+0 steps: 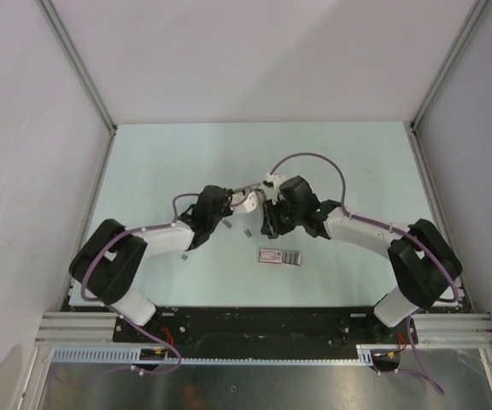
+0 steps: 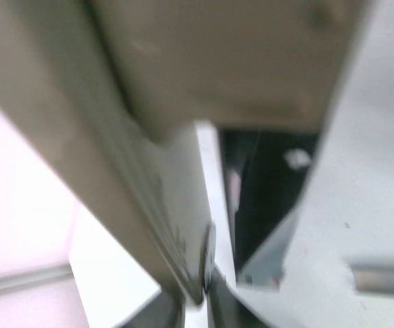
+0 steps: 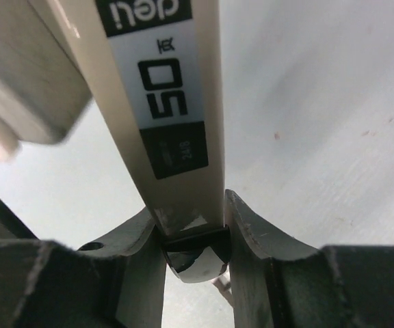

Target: Unload the staples from the stapler

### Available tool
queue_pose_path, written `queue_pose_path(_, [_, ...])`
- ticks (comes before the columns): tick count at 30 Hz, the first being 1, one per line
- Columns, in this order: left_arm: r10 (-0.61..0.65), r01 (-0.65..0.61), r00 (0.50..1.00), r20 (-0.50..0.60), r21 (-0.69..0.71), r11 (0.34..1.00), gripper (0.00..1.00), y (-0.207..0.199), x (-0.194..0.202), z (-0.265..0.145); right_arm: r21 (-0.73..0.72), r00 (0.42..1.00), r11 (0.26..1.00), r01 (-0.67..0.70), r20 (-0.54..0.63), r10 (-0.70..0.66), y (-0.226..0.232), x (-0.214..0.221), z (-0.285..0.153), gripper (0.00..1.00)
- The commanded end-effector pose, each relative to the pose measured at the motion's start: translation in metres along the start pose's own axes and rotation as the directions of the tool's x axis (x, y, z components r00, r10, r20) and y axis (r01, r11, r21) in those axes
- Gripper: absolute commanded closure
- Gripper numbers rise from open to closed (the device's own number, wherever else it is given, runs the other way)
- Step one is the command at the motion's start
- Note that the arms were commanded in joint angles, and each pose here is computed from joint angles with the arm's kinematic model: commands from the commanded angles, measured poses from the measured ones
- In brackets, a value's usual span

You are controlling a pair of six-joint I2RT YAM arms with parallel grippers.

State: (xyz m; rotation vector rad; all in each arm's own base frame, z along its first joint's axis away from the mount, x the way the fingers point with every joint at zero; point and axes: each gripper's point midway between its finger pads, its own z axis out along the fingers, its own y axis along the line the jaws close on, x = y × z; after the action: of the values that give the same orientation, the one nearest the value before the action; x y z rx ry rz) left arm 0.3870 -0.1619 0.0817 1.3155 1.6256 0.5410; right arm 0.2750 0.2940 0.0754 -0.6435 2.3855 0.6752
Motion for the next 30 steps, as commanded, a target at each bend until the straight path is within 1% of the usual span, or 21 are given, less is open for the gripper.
queue_pose_path(1, [-0.250, 0.234, 0.965, 0.074, 0.178, 0.956, 0.77, 0.006, -0.055, -0.031, 0.010, 0.900, 0.985, -0.173, 0.407, 0.154, -0.001, -0.122, -0.047, 1.00])
queue_pose_path(2, [-0.310, 0.282, 0.947, 0.082, 0.247, 0.927, 0.74, 0.001, -0.066, -0.039, -0.003, 0.885, 0.983, -0.183, 0.434, 0.166, 0.001, -0.131, -0.054, 1.00])
queue_pose_path(4, [-0.399, 0.327, 0.910, 0.113, 0.395, 0.858, 0.67, -0.011, -0.087, -0.061, -0.023, 0.860, 0.979, -0.200, 0.474, 0.187, 0.004, -0.146, -0.065, 1.00])
queue_pose_path(6, [-0.465, 0.334, 0.873, 0.145, 0.517, 0.788, 0.61, -0.022, -0.104, -0.085, -0.042, 0.840, 0.977, -0.209, 0.504, 0.202, 0.007, -0.158, -0.077, 1.00])
queue_pose_path(8, [-0.510, 0.327, 0.845, 0.163, 0.598, 0.732, 0.58, -0.029, -0.116, -0.103, -0.060, 0.824, 0.975, -0.213, 0.526, 0.212, 0.010, -0.165, -0.087, 1.00])
queue_pose_path(10, [-0.543, 0.336, 0.826, 0.152, 0.640, 0.691, 0.58, -0.030, -0.123, -0.113, -0.060, 0.818, 0.975, -0.216, 0.534, 0.214, 0.009, -0.168, -0.094, 1.00])
queue_pose_path(13, [-0.589, 0.377, 0.796, 0.139, 0.646, 0.663, 0.58, -0.017, -0.131, -0.118, -0.003, 0.834, 0.975, -0.224, 0.518, 0.193, -0.001, -0.165, -0.096, 1.00])
queue_pose_path(16, [-0.628, 0.426, 0.765, 0.146, 0.616, 0.662, 0.58, 0.007, -0.134, -0.121, 0.092, 0.850, 0.969, -0.228, 0.505, 0.152, -0.017, -0.158, -0.095, 1.00])
queue_pose_path(21, [-0.685, 0.516, 0.716, 0.135, 0.558, 0.649, 0.58, 0.040, -0.123, -0.121, 0.252, 0.867, 0.943, -0.218, 0.494, 0.069, -0.044, -0.151, -0.080, 1.00])
queue_pose_path(24, [-0.723, 0.570, 0.682, 0.112, 0.539, 0.621, 0.59, 0.052, -0.111, -0.123, 0.346, 0.841, 0.914, -0.214, 0.541, -0.008, -0.054, -0.163, -0.075, 1.00])
queue_pose_path(28, [-0.773, 0.642, 0.628, 0.091, 0.502, 0.580, 0.59, 0.072, -0.091, -0.127, 0.431, 0.787, 0.859, -0.276, 0.615, -0.055, -0.079, -0.179, -0.065, 1.00])
queue_pose_path(30, [-0.788, 0.668, 0.610, 0.085, 0.480, 0.569, 0.59, 0.080, -0.079, -0.129, 0.475, 0.758, 0.824, -0.309, 0.647, -0.089, -0.094, -0.187, -0.059, 1.00])
